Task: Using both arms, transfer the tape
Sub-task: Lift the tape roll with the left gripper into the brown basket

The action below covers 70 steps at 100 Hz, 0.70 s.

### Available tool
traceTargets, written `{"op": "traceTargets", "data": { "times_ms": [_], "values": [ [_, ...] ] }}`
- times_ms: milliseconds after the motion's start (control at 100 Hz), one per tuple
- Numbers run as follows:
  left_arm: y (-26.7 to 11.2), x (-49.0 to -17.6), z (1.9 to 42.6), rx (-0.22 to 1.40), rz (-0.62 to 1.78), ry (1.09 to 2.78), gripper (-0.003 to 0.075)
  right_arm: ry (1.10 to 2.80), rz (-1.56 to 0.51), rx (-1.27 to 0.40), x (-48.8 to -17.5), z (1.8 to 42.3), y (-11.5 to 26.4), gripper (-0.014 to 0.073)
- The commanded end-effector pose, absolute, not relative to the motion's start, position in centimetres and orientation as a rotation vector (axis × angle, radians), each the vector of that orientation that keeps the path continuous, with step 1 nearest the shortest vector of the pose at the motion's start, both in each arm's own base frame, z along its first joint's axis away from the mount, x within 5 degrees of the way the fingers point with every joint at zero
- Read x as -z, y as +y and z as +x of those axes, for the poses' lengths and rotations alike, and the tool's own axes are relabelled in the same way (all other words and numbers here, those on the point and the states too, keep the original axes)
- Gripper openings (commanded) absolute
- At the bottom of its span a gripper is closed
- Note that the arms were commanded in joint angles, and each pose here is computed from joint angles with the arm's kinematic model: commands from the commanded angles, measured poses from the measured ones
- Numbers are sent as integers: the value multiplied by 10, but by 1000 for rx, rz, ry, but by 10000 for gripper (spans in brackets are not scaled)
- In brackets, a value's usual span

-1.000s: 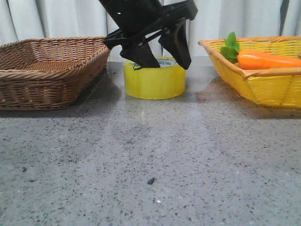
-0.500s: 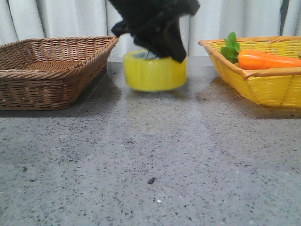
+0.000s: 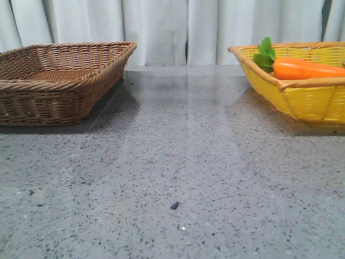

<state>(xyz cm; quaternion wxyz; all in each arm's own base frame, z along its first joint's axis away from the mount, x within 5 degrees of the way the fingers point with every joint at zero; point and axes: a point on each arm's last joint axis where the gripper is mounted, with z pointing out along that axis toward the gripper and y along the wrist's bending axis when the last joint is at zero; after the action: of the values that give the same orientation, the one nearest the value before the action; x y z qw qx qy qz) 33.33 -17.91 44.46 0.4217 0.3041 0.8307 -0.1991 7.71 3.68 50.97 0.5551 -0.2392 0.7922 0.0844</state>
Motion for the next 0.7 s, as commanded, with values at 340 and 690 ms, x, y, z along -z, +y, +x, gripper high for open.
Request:
{"op": "traceTargets", "data": {
  "times_ms": [340,690],
  "values": [
    [-103,-380,359,486,457,2318,287,1850,-583,-272,-498,88,49,-66],
    [-105,-411,336,543,416,2216,482,1803,-572,-336,-498,79,48,-66]
  ]
}}
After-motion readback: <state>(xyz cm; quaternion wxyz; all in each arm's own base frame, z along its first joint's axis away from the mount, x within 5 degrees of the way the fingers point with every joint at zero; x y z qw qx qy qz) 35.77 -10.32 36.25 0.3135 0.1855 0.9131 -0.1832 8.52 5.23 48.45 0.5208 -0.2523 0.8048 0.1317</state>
